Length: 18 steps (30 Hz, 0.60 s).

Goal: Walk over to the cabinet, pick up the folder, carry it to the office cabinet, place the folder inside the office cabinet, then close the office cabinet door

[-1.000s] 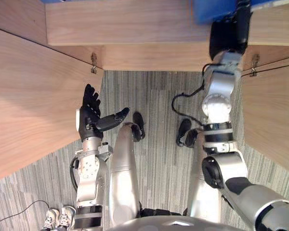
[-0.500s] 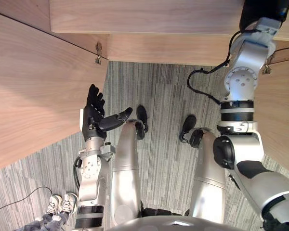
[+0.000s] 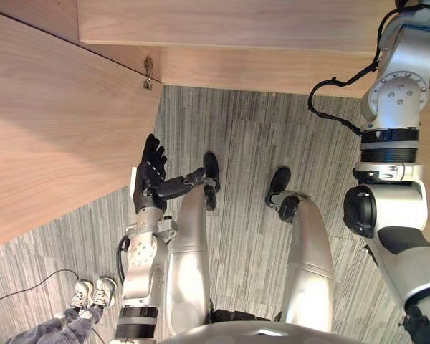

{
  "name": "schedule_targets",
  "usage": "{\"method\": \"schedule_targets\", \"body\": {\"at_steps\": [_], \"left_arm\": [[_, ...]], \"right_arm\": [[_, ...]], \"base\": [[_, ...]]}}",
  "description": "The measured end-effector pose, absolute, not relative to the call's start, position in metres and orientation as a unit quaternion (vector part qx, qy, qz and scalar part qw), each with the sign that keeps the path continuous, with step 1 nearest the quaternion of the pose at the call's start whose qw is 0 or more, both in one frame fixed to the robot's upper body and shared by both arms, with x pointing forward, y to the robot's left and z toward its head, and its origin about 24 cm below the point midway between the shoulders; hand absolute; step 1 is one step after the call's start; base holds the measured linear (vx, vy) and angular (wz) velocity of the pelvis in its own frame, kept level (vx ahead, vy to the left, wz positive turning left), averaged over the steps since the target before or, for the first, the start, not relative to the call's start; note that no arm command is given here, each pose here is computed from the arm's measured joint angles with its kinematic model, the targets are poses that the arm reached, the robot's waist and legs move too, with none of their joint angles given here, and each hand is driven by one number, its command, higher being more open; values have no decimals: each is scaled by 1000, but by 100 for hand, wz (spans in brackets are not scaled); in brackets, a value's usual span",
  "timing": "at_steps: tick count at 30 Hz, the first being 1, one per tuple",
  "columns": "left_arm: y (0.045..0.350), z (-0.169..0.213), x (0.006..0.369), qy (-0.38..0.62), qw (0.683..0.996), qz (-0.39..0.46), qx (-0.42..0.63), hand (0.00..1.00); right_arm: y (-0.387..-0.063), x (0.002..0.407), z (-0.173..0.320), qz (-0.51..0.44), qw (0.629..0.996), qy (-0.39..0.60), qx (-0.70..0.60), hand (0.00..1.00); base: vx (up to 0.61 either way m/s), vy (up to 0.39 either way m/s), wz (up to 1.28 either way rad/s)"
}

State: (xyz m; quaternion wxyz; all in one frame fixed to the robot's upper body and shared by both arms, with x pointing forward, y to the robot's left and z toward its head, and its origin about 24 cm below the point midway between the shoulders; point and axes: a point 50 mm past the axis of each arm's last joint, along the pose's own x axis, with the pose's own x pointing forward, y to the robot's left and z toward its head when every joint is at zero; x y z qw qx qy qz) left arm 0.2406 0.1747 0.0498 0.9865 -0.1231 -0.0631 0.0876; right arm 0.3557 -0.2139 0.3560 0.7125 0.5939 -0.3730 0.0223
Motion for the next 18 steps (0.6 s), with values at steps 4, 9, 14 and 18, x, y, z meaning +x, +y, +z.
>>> {"method": "schedule_targets", "body": {"at_steps": [4, 9, 14, 18], "left_arm": [[173, 50, 241, -62, 987, 85, -123, 100], [174, 49, 241, -62, 987, 84, -121, 100], [176, 45, 243, -51, 989, 82, -112, 100], [177, 38, 249, -33, 992, 76, -98, 100]], "right_arm": [[-214, 355, 359, 24, 729, -374, 572, 100], [-210, 356, 363, 19, 802, -375, 464, 100], [-199, 361, 360, 27, 886, -360, 291, 100], [-195, 364, 351, 43, 919, -342, 192, 100]], "base": [[17, 71, -4], [19, 79, -10], [19, 71, -7], [41, 57, -8]]}}
